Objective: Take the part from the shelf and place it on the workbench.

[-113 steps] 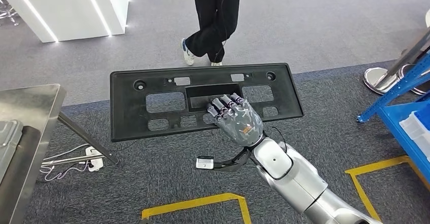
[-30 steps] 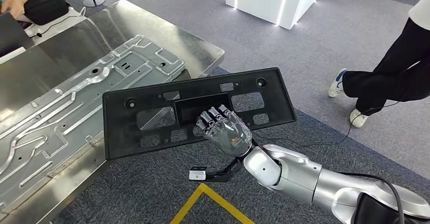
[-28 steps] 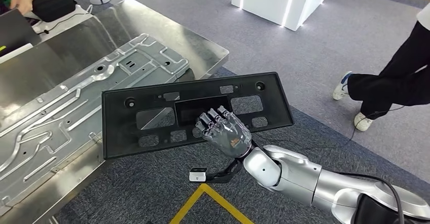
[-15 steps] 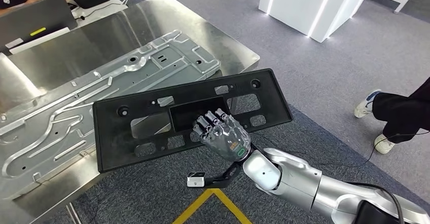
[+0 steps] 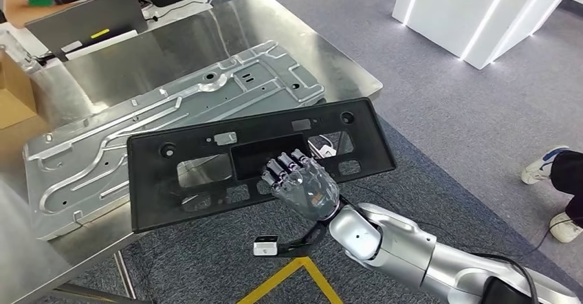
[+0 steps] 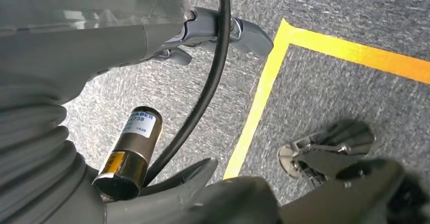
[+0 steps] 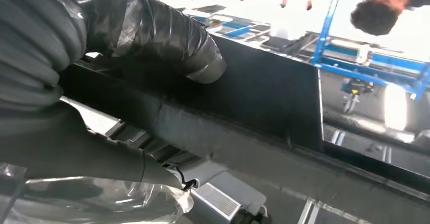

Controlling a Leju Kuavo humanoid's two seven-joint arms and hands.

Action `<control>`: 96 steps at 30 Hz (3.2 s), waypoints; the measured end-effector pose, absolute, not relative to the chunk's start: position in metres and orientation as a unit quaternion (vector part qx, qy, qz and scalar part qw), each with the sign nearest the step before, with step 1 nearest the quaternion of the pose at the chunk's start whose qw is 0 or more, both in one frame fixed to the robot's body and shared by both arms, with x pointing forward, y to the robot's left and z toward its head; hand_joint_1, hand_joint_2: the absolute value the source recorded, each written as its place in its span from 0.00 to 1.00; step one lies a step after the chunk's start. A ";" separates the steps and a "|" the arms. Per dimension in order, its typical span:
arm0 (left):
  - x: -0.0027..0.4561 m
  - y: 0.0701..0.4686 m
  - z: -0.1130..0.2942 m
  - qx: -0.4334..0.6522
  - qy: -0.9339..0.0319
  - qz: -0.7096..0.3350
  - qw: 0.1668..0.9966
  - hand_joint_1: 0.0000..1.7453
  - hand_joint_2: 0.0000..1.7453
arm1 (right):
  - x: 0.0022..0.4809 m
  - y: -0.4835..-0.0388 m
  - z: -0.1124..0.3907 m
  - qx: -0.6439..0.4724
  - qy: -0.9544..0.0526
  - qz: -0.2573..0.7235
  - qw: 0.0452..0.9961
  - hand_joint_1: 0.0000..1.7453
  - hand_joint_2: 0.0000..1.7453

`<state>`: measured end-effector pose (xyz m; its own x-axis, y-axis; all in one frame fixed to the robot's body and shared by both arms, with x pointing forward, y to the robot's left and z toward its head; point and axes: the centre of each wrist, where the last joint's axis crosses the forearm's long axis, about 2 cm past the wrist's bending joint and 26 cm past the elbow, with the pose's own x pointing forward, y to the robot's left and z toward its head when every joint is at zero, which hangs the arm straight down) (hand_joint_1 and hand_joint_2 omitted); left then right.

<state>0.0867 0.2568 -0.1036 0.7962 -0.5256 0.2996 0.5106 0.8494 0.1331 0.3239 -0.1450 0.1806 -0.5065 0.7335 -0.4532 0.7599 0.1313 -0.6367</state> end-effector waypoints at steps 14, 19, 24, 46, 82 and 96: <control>0.089 0.259 -0.103 0.026 -0.166 -0.275 0.947 0.00 1.00 | 0.322 -0.142 0.179 0.491 0.755 -0.435 0.012 1.00 1.00; 0.091 0.260 -0.103 0.027 -0.168 -0.276 0.946 0.00 1.00 | 0.319 -0.143 0.176 0.488 0.755 -0.437 0.008 1.00 1.00; 0.090 0.259 -0.103 0.026 -0.167 -0.276 0.946 0.00 1.00 | 0.319 -0.143 0.175 0.489 0.755 -0.437 0.006 1.00 1.00; 0.089 0.261 -0.103 0.027 -0.166 -0.279 0.945 0.00 1.00 | 0.320 -0.141 0.177 0.478 0.756 -0.446 0.022 1.00 1.00; 0.091 0.253 -0.102 0.046 -0.128 -0.252 0.958 0.00 1.00 | 0.321 -0.139 0.170 0.476 0.752 -0.456 0.009 1.00 1.00; 0.091 0.253 -0.102 0.047 -0.130 -0.255 0.957 0.00 1.00 | 0.320 -0.139 0.169 0.475 0.752 -0.457 0.006 1.00 1.00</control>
<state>0.0910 0.2528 -0.1024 0.8365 -0.4995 0.2252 0.4753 0.8660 0.1553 0.3205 -0.1389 0.1691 -0.5478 0.7092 -0.4439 0.7210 0.1310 -0.6805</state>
